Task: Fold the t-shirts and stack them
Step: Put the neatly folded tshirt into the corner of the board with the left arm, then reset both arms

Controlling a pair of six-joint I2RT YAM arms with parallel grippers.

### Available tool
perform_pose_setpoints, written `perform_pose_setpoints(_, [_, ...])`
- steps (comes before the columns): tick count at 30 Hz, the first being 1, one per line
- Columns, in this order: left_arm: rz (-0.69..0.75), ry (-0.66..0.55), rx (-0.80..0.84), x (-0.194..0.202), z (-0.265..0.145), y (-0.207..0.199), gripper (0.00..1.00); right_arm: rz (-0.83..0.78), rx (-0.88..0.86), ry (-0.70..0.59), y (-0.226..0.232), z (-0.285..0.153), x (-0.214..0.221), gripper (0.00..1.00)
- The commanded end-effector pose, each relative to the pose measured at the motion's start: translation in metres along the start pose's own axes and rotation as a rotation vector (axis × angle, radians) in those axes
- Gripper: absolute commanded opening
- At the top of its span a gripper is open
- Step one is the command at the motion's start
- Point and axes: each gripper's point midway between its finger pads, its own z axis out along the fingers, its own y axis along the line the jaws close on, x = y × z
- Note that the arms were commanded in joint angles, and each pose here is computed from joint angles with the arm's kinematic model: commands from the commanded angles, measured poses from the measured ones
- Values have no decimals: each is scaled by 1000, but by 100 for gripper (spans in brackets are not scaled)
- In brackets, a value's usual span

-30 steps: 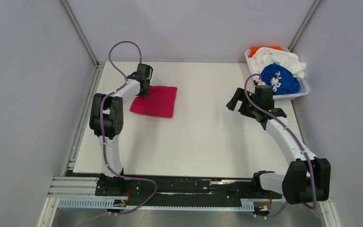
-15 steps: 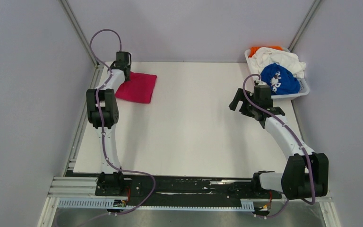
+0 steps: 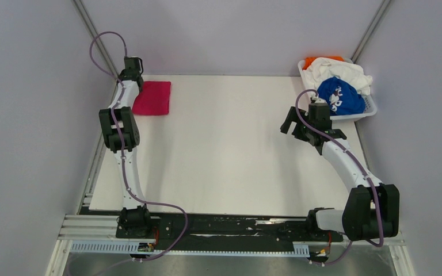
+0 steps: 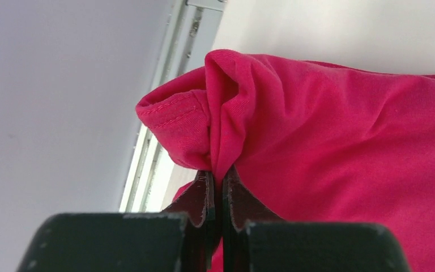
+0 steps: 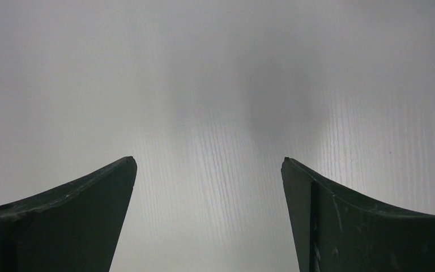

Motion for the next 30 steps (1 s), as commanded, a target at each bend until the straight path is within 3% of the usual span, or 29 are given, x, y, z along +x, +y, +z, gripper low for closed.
perform_pose_setpoints(1, [-10, -39, -113, -21, 4, 27, 17, 14, -10, -88, 7, -3, -31, 100])
perform_pose_setpoints(2, [-10, -34, -127, -21, 4, 30, 27, 15, -13, -87, 8, -2, -30, 100])
perform_pose_setpoints(3, [-7, -26, -130, -21, 3, 32, 58, 19, -16, -87, 9, -3, -31, 100])
perform_pose_setpoints(5, [-15, -32, -146, -28, -3, 37, 81, 26, -29, -88, 12, -4, -33, 100])
perform_pose_setpoints(7, [-34, -47, -159, -38, -13, 45, 96, 33, -45, -91, 16, -7, -34, 100])
perform_pose_setpoints(14, [-191, -102, -68, -70, -75, 54, 100, 60, -134, -63, 32, -17, -28, 100])
perform_pose_setpoints(21, [-377, -113, 240, -60, -145, 18, 100, 99, -166, -97, 32, -41, -19, 100])
perform_pose_setpoints(25, [-479, -115, 419, -27, -199, -15, 100, 113, -187, -83, 31, -50, -4, 100])
perform_pose_setpoints(30, [-481, -86, 627, 63, -275, -83, 100, 101, -213, -106, 29, -64, 7, 100])
